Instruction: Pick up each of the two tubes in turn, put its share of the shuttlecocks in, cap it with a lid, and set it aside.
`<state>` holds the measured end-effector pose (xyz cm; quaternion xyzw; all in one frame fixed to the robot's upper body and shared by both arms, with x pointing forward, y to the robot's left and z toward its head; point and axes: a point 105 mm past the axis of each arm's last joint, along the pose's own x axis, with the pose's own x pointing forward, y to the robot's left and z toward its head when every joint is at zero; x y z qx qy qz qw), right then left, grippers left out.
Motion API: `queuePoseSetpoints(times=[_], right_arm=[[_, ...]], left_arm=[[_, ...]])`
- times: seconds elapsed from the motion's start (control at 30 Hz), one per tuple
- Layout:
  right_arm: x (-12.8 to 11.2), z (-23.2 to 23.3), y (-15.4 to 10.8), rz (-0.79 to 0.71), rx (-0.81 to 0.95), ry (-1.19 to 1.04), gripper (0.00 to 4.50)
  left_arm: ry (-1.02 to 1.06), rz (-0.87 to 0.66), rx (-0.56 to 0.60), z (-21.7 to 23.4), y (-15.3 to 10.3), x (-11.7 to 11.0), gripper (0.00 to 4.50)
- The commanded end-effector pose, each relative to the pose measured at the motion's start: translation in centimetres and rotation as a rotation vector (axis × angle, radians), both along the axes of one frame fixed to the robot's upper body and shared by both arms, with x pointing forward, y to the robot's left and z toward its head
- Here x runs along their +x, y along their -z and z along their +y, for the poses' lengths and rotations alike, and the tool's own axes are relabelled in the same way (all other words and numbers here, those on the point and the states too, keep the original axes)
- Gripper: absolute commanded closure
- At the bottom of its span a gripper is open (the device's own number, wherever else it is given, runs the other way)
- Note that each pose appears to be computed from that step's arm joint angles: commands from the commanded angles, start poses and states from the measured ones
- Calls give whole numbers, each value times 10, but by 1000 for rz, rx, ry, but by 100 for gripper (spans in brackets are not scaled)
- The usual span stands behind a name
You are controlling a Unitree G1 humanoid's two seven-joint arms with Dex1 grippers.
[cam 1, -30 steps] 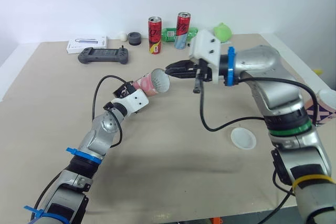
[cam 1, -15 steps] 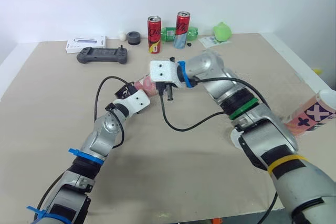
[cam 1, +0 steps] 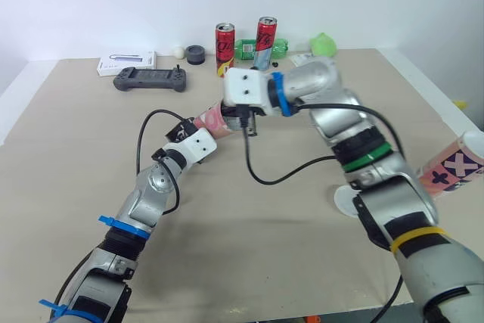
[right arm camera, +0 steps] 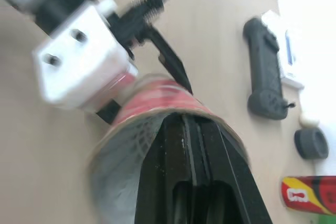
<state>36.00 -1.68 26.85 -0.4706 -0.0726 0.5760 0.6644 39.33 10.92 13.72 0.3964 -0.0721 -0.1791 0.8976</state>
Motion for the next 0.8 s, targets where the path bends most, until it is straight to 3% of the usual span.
queuePoseSetpoints(times=[0.03,0.2,0.47,0.6,0.73,0.8], right_arm=[[-18,-2,-23,-20,58,-49,442],[-24,-13,-33,12,121,-35,442],[-38,-69,-47,146,355,64,442],[-46,-107,-38,252,409,174,330],[-53,-150,-5,344,336,360,107],[-53,-169,16,366,279,462,41]], left_arm=[[31,-38,-32,-3,-12,-3,79],[54,-23,-89,-8,-12,-3,79],[134,50,-340,-19,-15,-8,79],[176,97,-540,-24,-21,-12,79],[276,192,-642,-38,-12,-21,79],[296,218,-661,-41,-6,-24,79]])
